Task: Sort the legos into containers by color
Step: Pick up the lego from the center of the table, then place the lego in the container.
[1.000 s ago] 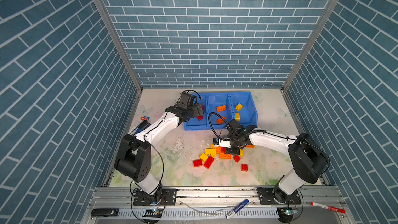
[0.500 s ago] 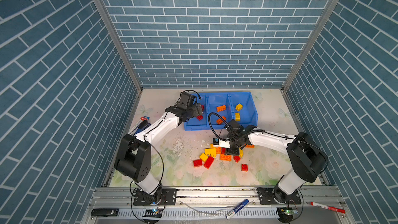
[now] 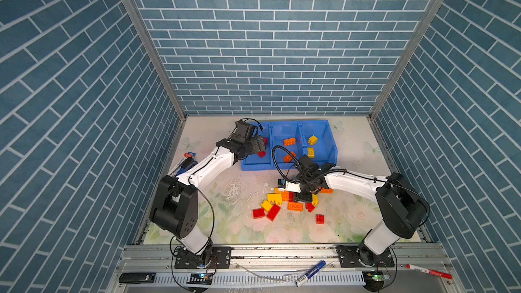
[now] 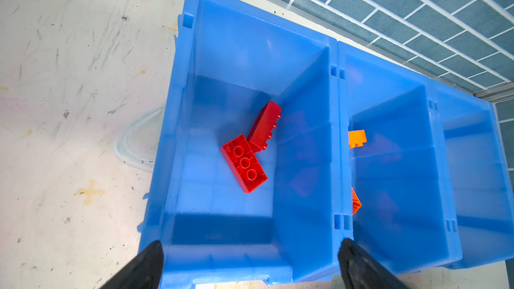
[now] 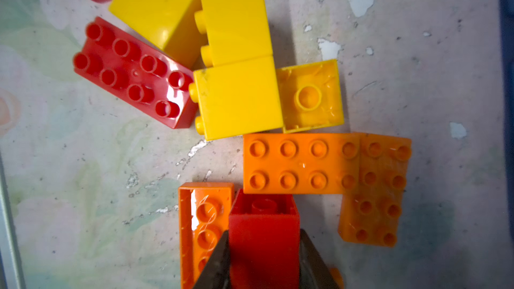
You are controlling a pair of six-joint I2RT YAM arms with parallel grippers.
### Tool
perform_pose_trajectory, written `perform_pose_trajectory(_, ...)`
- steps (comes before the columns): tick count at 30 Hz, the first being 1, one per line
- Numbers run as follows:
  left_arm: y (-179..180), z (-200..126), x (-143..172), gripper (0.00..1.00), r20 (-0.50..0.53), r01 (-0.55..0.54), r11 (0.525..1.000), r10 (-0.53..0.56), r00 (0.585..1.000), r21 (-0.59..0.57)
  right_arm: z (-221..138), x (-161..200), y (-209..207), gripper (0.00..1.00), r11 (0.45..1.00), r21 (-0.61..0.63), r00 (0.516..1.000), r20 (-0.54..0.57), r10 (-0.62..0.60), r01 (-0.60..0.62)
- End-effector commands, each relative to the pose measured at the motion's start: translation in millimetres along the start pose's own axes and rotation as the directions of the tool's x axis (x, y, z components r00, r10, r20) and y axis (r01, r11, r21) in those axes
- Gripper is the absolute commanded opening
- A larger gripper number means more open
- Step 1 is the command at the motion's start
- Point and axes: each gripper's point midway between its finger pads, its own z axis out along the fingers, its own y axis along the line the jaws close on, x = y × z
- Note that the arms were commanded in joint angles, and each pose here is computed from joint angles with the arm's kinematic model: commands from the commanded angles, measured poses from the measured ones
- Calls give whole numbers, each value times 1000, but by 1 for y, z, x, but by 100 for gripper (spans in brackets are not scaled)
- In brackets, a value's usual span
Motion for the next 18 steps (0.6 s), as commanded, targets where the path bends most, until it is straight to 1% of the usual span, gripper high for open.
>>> perform_pose_trajectory(1,18,-13,8,99,-11,-15,999,14,1000,-52,-38,-50,-17,25,995,87,987,154,-54,41)
perform_pose_trajectory(3,26,-22,11,99,-7,-23,997,22,1000,-76,-46,-70,-24,25,991,122,968,238,-80,52)
perform_pose_trajectory(5,38,-32,18,99,-6,-27,993,26,1000,-112,-49,-97,-37,25,985,167,936,340,-92,37)
perform_pose_trajectory(7,51,-42,25,99,-3,-26,989,26,1000,-143,-49,-122,-52,24,981,196,903,424,-75,-10)
perform_pose_trajectory(9,64,-51,32,99,-1,-23,984,23,1000,-178,-45,-143,-73,24,969,227,879,476,-25,-95)
perform_pose_trajectory(11,78,-60,39,99,-8,-23,974,22,1000,-224,-37,-154,-102,24,941,274,874,483,46,-200)
perform_pose_trajectory(13,92,-68,47,99,-20,-21,963,16,1000,-269,-34,-163,-128,25,900,341,874,479,81,-270)
perform_pose_trajectory(14,99,-72,52,99,-28,-21,956,13,1000,-293,-31,-166,-136,25,886,367,878,472,86,-284)
perform_pose_trajectory(17,120,-82,68,99,-49,-21,934,3,999,-356,-19,-178,-146,26,886,367,877,474,84,-283)
perform_pose_trajectory(18,125,-86,71,99,-50,-17,930,-1,999,-367,-17,-179,-152,27,873,384,877,470,95,-300)
